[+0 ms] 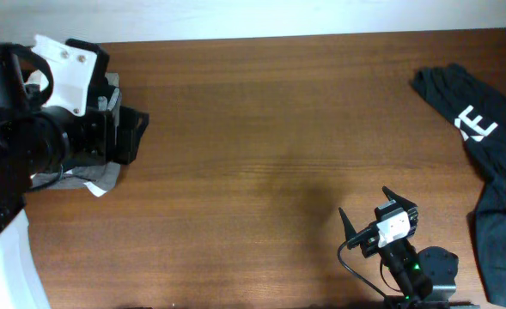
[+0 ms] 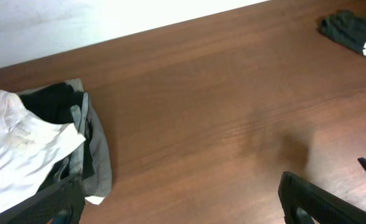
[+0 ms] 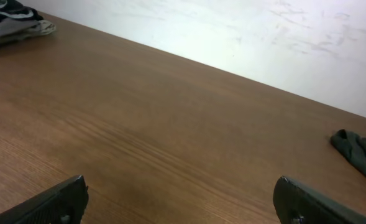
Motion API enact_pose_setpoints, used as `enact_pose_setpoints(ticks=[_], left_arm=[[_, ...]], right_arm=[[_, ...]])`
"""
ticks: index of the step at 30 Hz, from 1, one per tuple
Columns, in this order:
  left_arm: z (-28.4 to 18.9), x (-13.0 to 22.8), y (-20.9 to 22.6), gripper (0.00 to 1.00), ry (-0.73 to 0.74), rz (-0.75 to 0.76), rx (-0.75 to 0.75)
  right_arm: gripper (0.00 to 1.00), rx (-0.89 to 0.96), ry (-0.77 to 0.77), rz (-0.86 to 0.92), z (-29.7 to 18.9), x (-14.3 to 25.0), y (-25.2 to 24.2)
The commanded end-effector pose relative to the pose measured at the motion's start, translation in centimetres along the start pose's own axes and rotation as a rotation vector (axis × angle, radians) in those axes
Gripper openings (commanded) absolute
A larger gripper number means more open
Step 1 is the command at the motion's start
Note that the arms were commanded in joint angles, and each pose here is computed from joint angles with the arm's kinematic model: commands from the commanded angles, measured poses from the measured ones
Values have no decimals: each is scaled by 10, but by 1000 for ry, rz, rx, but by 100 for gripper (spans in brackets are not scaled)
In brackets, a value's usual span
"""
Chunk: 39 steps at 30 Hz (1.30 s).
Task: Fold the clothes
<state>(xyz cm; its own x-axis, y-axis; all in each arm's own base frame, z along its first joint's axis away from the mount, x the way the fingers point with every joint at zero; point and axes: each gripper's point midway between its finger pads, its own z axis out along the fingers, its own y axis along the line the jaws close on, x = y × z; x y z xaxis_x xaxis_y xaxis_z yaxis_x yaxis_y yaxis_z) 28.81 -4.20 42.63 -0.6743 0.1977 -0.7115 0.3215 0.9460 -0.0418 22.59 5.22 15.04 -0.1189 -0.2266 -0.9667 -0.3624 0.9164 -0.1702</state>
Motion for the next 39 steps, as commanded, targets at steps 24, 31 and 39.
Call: enact_pose_setpoints(ticks=[24,31,39], left_arm=[[145,211,-19,99,-700,244,-103],[155,219,-16,99,-716,243,-129],[155,219,-16,99,-716,243,-129]], right_arm=[[99,-1,-5,15,0,2,0],[99,-1,-5,15,0,2,0],[99,-1,-5,15,0,2,0]])
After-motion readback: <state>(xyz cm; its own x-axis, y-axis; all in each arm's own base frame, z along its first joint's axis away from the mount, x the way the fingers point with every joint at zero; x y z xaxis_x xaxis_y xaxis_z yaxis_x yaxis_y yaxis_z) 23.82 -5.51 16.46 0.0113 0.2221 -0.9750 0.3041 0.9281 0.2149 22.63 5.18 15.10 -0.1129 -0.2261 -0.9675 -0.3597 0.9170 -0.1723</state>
